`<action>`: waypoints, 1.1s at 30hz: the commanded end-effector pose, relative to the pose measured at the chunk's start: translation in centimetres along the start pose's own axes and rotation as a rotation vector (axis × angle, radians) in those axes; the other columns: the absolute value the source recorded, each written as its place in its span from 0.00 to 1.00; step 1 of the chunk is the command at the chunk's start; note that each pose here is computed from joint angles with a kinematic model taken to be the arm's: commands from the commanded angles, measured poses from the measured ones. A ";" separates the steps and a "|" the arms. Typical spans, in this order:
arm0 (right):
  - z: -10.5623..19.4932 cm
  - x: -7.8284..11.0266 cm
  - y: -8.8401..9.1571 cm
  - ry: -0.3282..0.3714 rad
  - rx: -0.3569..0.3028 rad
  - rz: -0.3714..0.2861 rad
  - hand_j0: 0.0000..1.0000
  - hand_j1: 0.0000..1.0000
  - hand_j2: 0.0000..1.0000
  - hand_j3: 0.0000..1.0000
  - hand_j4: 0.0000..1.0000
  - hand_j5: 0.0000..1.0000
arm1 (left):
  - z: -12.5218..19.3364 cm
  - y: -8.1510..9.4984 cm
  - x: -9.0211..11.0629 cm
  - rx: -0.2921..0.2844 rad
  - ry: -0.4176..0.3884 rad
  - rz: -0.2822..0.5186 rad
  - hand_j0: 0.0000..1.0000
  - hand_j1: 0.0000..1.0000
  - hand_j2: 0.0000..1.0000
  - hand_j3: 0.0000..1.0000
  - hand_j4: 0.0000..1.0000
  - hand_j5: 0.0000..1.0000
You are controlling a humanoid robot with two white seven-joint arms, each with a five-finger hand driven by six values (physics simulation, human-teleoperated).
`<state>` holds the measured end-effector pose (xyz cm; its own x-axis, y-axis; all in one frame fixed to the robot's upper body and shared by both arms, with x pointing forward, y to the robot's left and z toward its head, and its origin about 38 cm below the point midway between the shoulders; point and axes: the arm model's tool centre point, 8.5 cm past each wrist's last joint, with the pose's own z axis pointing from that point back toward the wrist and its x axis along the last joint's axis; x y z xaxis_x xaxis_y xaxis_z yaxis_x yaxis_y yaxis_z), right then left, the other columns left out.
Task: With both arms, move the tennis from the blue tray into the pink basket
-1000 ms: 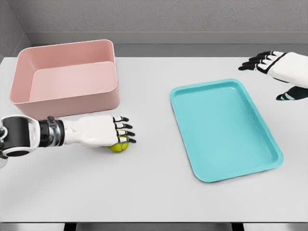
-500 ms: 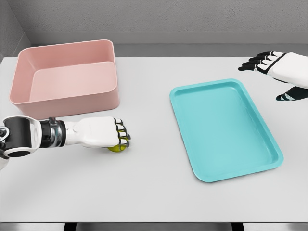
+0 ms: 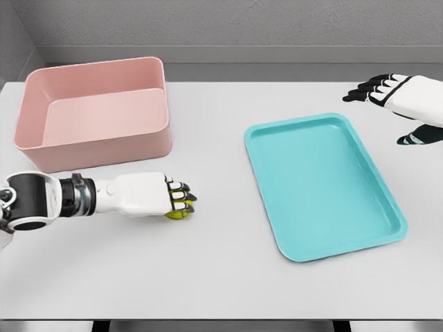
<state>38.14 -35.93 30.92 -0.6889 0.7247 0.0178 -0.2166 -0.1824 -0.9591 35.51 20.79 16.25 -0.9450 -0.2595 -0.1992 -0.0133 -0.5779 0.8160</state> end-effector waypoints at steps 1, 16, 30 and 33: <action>0.0 0.0 0.0 0.000 -0.002 -0.003 1.00 1.00 1.00 1.00 1.00 1.00 | -0.4 -0.2 0.7 -0.021 -0.037 0.001 0.38 0.38 0.38 0.38 0.38 0.38; 0.1 0.0 0.0 0.001 0.000 -0.003 1.00 1.00 1.00 1.00 1.00 1.00 | -1.0 1.4 0.5 0.042 -0.059 0.013 0.00 0.00 0.00 0.00 0.00 0.00; 0.0 0.0 0.0 0.000 -0.001 -0.004 1.00 1.00 1.00 1.00 1.00 1.00 | 0.8 6.5 -2.6 0.149 -0.036 -0.014 0.00 0.00 0.00 0.00 0.00 0.00; 0.0 0.0 0.0 0.000 -0.001 -0.004 1.00 1.00 1.00 1.00 1.00 1.00 | 1.5 8.0 -3.4 0.176 -0.029 -0.026 0.00 0.00 0.00 0.00 0.00 0.00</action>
<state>38.12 -35.92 30.86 -0.6892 0.7243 0.0187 -0.2178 -0.1826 -0.9588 38.39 18.16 24.61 -0.9451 -0.2162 -0.2451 -0.1226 -0.4606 0.8791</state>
